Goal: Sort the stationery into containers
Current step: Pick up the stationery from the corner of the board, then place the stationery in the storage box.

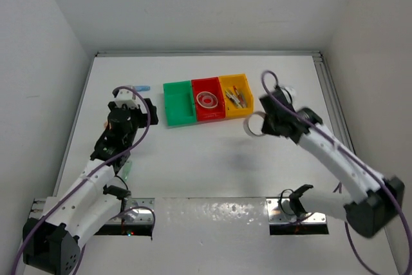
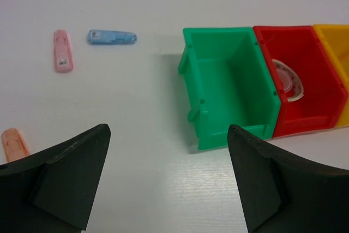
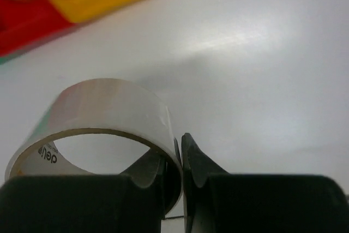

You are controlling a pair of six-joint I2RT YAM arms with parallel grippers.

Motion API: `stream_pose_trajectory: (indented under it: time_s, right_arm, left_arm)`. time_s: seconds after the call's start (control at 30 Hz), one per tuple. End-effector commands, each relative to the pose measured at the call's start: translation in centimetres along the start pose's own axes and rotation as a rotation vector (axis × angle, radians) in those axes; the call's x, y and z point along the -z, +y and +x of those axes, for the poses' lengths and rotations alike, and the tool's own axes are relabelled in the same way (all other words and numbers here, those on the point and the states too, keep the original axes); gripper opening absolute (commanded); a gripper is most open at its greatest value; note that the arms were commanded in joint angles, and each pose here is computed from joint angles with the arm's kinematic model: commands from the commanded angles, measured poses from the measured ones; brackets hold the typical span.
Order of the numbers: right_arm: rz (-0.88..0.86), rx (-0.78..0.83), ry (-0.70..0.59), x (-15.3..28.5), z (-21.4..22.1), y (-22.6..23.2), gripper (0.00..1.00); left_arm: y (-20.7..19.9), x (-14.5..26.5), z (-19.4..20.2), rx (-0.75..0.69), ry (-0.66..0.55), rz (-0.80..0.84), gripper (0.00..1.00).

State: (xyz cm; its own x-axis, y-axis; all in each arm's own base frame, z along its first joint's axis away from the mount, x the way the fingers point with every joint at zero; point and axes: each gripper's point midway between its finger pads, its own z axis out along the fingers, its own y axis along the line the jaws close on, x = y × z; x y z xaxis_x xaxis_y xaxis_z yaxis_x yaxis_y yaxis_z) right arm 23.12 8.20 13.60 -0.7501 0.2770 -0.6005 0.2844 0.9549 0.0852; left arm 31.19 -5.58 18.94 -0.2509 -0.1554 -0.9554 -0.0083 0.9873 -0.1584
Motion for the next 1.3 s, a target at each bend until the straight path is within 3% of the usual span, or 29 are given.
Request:
stream_pose_trajectory:
  time_s: [0.0,0.03,0.1,0.17,0.2,0.23,0.33,0.63,0.9,1.27]
  right_arm:
    - [-0.154,0.323,-0.011,-1.5,-5.3,9.4,0.00]
    - [-0.277,0.319,-0.050,0.5,-8.9,13.9,0.00]
    - [-0.335,0.387,-0.062,-0.9,-12.0,19.6,0.00]
    - [-0.347,0.423,-0.050,-2.2,-13.1,22.3,0.00]
    - [-0.381,0.400,-0.104,-1.1,-15.6,24.3,0.00]
    - [-0.350,0.416,-0.045,-4.6,-14.5,25.2,0.00]
    - [-0.365,0.364,-0.038,-7.6,-15.0,27.0,0.00]
    - [-0.218,0.182,-0.065,-12.0,-14.2,24.1,0.00]
    - [-0.160,0.142,0.019,-14.9,-9.9,23.1,0.00]
    - [-0.115,0.103,-0.035,-16.7,-10.2,24.0,0.04]
  left_arm:
    - [1.4,-0.1,0.0,-0.003,0.026,-0.076,0.87]
    - [1.9,0.0,0.4,-0.006,0.047,-0.093,0.87]
    - [2.8,-0.1,0.3,-0.006,0.058,-0.128,0.86]
    - [3.7,0.0,0.5,-0.017,0.067,-0.162,0.87]
    - [4.5,-0.1,0.1,-0.011,0.060,-0.187,0.86]
    - [4.9,-0.1,0.0,-0.011,0.058,-0.200,0.87]
    - [6.3,-0.4,-0.3,-0.009,0.051,-0.240,0.87]
    - [8.1,-1.3,0.2,-0.027,0.062,-0.288,0.87]
    - [8.7,-1.1,0.2,-0.041,0.056,-0.312,0.87]
    - [9.6,-0.5,0.2,-0.060,0.047,-0.352,0.89]
